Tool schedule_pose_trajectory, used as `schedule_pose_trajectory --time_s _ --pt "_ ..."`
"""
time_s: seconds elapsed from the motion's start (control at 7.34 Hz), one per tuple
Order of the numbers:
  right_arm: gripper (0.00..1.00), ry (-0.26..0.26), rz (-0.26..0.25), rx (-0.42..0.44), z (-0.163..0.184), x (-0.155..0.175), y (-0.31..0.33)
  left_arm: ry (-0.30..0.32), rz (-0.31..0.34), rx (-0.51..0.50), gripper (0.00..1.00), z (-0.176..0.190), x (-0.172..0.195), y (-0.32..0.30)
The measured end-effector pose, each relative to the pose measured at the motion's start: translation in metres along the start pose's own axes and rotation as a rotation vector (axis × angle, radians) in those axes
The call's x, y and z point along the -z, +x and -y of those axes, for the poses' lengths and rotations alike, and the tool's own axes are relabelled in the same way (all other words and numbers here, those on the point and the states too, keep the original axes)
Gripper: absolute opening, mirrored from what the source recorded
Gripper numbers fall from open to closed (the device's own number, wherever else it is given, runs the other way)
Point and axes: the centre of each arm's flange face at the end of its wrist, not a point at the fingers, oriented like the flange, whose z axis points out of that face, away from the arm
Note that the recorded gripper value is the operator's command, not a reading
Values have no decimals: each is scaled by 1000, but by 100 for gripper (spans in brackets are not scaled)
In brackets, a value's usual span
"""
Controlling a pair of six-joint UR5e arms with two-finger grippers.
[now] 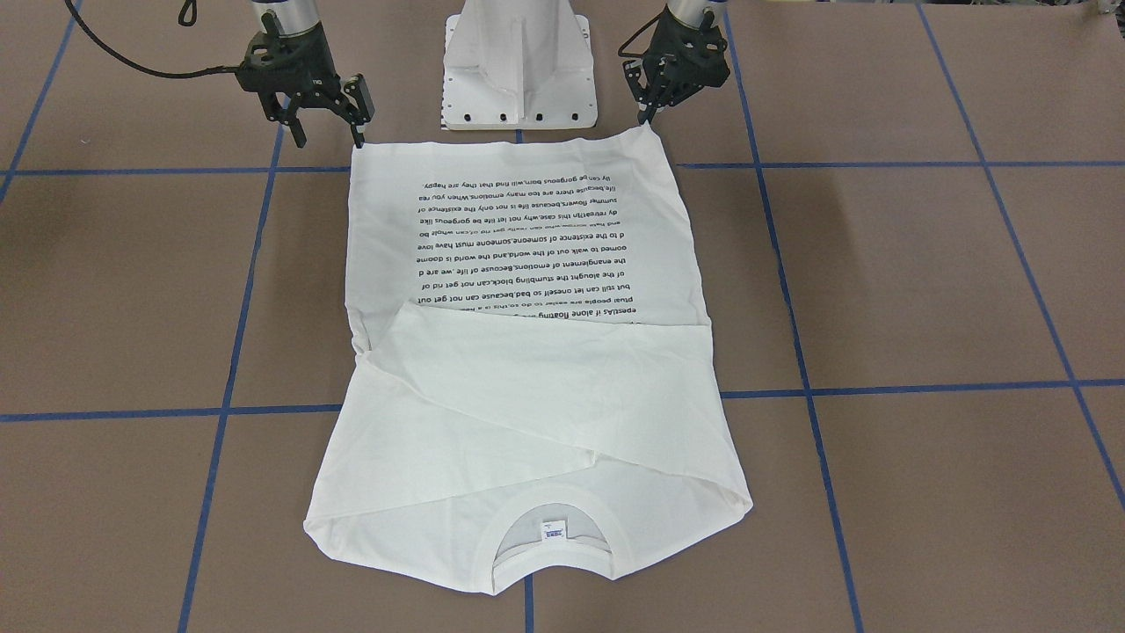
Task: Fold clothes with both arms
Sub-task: 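Grasp the hem corners nearest the robot with both grippers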
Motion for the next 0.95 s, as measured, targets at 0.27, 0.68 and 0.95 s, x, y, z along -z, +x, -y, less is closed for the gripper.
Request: schedule_pose_trajectory --time_s 0.27,0.68,0.95 --pt "65 9 -9 16 -17 -13 0 19 -4 3 0 4 3 1" --pt "60 16 -27 37 -36 -30 2 29 -8 4 0 6 5 1" --pt "58 18 -26 41 -44 -35 -3 31 -8 5 0 7 5 1"
